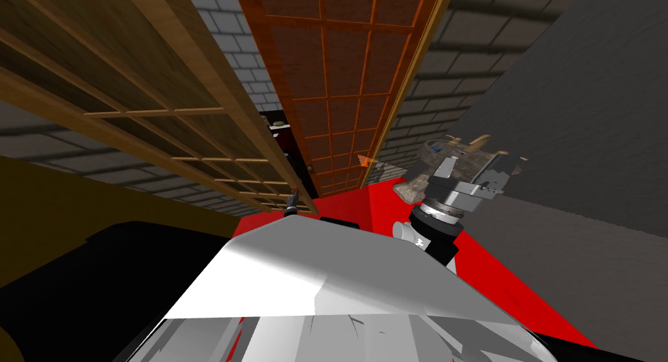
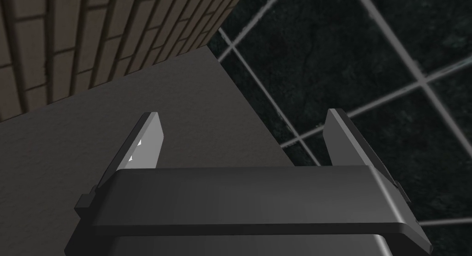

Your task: Pull the door open

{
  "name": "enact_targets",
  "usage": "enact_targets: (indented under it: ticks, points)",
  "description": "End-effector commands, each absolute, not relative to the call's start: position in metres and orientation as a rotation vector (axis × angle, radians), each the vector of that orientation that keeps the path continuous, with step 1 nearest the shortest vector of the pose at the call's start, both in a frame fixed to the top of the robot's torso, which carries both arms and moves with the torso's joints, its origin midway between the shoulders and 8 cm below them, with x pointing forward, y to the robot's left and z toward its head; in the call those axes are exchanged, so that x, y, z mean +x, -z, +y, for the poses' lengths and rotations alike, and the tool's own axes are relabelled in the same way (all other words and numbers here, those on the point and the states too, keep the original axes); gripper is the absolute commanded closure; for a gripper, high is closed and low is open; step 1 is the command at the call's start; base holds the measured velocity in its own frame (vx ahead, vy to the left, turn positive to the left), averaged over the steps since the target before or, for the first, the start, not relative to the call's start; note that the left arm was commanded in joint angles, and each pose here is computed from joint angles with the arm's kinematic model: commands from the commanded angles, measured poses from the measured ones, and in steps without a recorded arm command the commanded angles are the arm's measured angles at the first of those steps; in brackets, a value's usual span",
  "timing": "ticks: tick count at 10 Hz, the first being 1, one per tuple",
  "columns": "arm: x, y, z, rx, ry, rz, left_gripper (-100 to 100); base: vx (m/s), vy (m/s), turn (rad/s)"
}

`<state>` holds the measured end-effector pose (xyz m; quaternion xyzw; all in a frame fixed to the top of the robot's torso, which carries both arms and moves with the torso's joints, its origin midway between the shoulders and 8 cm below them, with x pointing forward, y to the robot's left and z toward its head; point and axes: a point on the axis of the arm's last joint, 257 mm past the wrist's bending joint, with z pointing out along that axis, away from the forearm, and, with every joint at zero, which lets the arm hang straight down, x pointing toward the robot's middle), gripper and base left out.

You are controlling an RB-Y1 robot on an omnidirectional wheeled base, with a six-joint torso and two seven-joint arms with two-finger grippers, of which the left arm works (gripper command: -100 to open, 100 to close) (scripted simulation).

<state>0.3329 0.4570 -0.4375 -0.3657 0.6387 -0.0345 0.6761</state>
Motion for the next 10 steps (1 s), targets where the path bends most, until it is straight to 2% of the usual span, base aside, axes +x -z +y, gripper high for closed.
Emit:
enact_targets:
  ticks: [1,10]
  points:
    - [0.3260,0.4378,0.4704,-0.871,0.092,1.416,100,-0.033,0.011,-0.043]
    - [0.3325,0.4343,0.4691,-1.001,0.254,1.323,100,-0.034,0.016,-0.047]
